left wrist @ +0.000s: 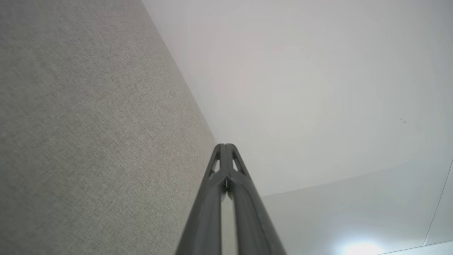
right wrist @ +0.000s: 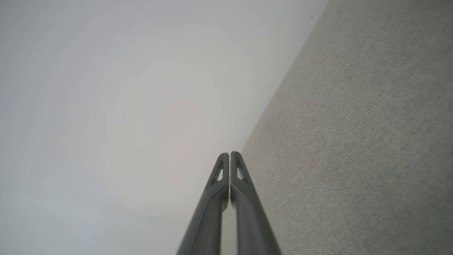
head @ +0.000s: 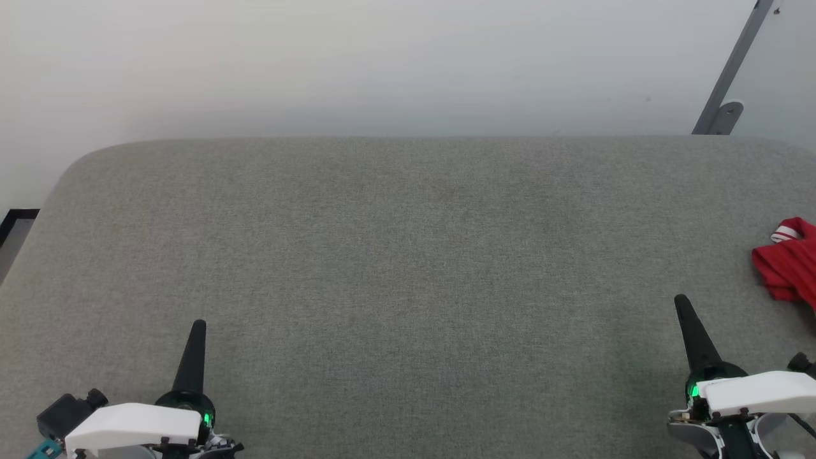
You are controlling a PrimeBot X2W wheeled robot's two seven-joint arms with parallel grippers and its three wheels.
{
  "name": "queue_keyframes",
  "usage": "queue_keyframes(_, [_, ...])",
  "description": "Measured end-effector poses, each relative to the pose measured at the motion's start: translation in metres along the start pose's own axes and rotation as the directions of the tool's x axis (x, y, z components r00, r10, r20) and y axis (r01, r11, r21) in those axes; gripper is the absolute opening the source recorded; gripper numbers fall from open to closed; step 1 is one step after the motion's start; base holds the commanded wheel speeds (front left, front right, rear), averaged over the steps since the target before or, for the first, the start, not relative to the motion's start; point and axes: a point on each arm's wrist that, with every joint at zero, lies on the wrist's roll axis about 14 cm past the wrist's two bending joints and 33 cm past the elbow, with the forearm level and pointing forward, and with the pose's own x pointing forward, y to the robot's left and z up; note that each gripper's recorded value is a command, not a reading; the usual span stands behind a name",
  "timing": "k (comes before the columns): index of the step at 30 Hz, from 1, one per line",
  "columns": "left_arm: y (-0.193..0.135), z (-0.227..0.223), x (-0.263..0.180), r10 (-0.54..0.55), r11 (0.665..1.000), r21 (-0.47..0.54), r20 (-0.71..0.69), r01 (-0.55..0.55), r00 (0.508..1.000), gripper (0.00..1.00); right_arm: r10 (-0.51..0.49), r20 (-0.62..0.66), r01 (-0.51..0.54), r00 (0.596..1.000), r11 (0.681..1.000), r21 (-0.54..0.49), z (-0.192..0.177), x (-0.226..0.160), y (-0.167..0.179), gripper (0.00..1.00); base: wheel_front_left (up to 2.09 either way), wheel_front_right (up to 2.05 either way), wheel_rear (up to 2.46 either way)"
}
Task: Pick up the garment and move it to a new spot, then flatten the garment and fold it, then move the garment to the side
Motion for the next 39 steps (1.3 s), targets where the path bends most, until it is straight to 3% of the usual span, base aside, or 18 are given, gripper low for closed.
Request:
queue_keyframes(15, [-0.009, -0.003, 0.009, -0.022, 0.991, -0.131, -0.015, 0.02, 1.0, 0.0, 0.005, 0.006, -0.006, 1.0, 0.992, 0.128, 0.001, 0.002, 0.002, 0.0, 0.0, 0.0, 0.0])
queue_keyframes(39, [-0.02, -0.009, 0.02, -0.056, 0.949, -0.312, -0.039, 0.042, 0.998, 0.0, 0.022, 0.022, -0.028, 0.999, 0.956, 0.292, 0.006, 0.004, 0.006, 0.0, 0.0, 0.0, 0.0])
